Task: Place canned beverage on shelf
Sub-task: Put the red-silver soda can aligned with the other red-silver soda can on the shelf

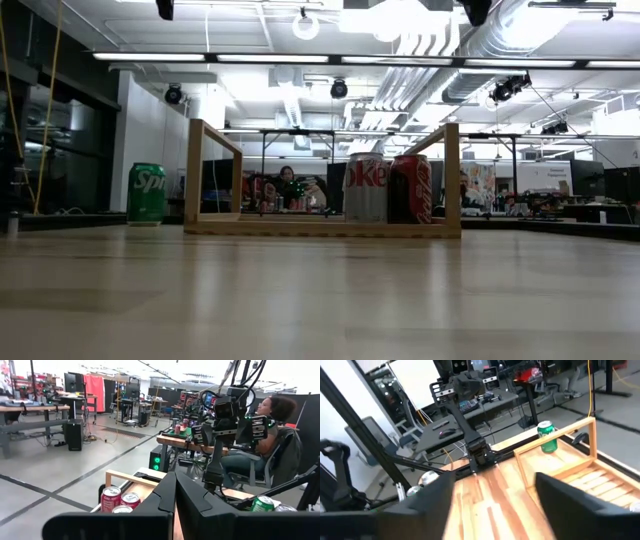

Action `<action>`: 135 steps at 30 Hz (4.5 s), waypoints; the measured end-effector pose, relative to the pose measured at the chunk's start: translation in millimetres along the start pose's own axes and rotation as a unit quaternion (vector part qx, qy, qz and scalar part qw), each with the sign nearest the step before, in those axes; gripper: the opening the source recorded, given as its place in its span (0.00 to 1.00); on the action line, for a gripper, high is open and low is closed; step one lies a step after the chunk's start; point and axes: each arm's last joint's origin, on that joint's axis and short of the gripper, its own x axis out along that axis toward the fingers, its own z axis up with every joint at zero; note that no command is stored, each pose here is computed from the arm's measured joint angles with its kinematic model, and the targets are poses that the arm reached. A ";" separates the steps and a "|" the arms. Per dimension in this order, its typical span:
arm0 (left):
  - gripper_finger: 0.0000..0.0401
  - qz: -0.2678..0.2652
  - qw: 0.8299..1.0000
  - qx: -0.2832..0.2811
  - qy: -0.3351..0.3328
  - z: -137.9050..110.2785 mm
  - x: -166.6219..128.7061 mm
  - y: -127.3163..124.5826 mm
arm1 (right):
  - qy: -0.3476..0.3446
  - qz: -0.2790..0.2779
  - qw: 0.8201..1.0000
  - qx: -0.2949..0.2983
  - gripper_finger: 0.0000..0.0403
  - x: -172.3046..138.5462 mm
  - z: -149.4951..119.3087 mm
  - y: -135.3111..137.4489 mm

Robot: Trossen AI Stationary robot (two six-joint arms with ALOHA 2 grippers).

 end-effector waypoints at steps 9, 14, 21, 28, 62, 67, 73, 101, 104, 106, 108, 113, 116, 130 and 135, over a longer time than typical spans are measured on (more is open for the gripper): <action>0.00 0.030 0.999 -0.005 0.037 -7.7 -0.3 2.3 | -0.022 0.026 0.999 -0.016 0.95 -0.2 5.0 3.0; 0.00 0.054 0.996 -0.028 0.064 -13.6 -1.0 4.2 | 0.009 0.091 0.996 -0.019 0.96 -0.1 18.9 17.0; 0.00 0.073 0.990 -0.066 0.105 -22.3 -2.8 5.8 | 0.279 0.111 0.954 -0.015 0.96 1.2 18.5 55.0; 0.00 0.078 0.987 -0.035 0.139 -28.7 -4.0 6.8 | 0.507 0.019 0.860 0.049 0.96 -0.7 -18.6 99.0; 0.00 0.073 0.981 0.034 0.175 -34.5 -6.1 7.8 | 0.681 -0.249 0.688 -0.031 0.83 18.7 -221.8 187.2; 0.00 0.085 0.981 0.037 0.173 -34.3 -6.2 8.5 | 0.676 -0.255 0.690 -0.033 0.70 18.3 -220.0 186.1; 0.00 0.082 0.982 0.034 0.165 -32.8 -5.5 8.1 | 0.678 -0.205 0.705 -0.034 0.70 15.0 -177.7 194.6; 0.72 -0.189 0.979 -0.059 0.036 -2.9 24.4 -40.4 | 0.395 -0.117 0.892 -0.185 0.70 125.4 29.6 78.6; 0.76 -0.182 0.979 -0.032 0.083 -7.2 43.1 -46.1 | 0.399 -0.068 0.894 -0.193 0.70 132.6 38.1 62.5; 0.76 -0.166 0.980 -0.004 0.109 -9.0 57.1 -49.5 | 0.396 -0.037 0.895 -0.200 0.70 136.4 43.6 53.0; 0.76 -0.143 0.981 0.023 0.131 -10.2 71.8 -50.8 | 0.397 -0.014 0.893 -0.212 0.70 138.2 47.3 44.9; 0.76 -0.111 0.973 0.049 0.194 -9.4 100.4 -50.2 | 0.386 0.003 0.884 -0.263 0.70 141.6 55.6 27.6; 0.76 -0.090 0.965 0.052 0.241 -10.4 110.9 -47.7 | 0.382 0.027 0.880 -0.282 0.70 142.6 59.4 19.2; 0.77 -0.095 0.951 0.029 0.294 -24.8 132.0 -45.2 | 0.357 0.026 0.878 -0.318 0.70 162.0 58.3 7.2; 0.77 -0.092 0.948 0.043 0.302 -26.8 133.3 -39.9 | 0.349 0.025 0.885 -0.306 0.70 169.3 54.7 9.5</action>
